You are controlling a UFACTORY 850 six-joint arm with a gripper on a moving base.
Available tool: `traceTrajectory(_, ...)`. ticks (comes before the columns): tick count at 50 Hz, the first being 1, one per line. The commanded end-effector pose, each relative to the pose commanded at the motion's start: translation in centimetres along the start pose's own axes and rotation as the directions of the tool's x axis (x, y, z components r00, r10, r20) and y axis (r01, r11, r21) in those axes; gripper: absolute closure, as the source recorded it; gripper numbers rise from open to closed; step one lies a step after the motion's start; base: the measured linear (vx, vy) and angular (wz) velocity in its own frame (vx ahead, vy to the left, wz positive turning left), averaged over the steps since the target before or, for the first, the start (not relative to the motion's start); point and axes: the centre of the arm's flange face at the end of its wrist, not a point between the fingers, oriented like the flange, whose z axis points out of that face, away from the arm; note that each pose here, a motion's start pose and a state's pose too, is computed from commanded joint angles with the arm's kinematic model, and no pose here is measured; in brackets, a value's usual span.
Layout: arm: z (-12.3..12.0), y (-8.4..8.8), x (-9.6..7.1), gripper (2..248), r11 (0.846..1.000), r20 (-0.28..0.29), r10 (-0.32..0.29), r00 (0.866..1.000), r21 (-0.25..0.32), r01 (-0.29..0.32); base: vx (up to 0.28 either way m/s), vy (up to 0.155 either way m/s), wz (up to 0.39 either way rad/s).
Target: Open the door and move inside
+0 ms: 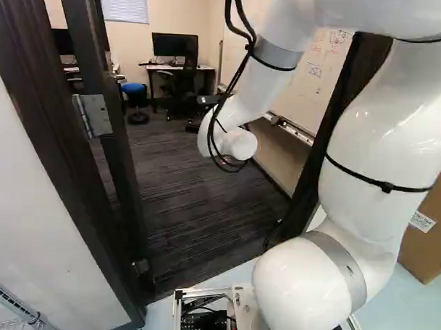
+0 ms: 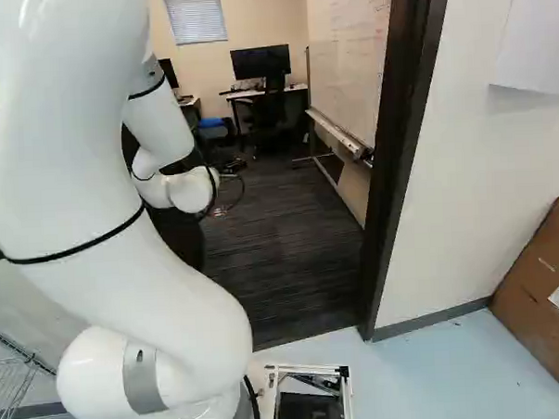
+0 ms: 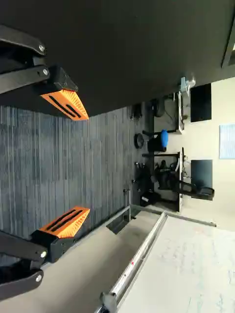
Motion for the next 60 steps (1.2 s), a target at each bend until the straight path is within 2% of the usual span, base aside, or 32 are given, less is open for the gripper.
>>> traceTrajectory(14, -4.3, 2.7, -1.8, 3, 0.998, 0.026, 0.017, 1.0, -0.067, -0.015, 0.0, 0.0, 0.0)
traceTrajectory(29, -8.1, 4.6, -3.7, 3, 0.992, 0.047, 0.034, 0.998, -0.125, -0.028, 0.0, 0.0, 0.0)
traceTrajectory(60, -12.9, 6.1, -6.5, 3, 0.979, 0.072, 0.06, 0.996, -0.198, -0.044, 0.0, 0.0, 0.0)
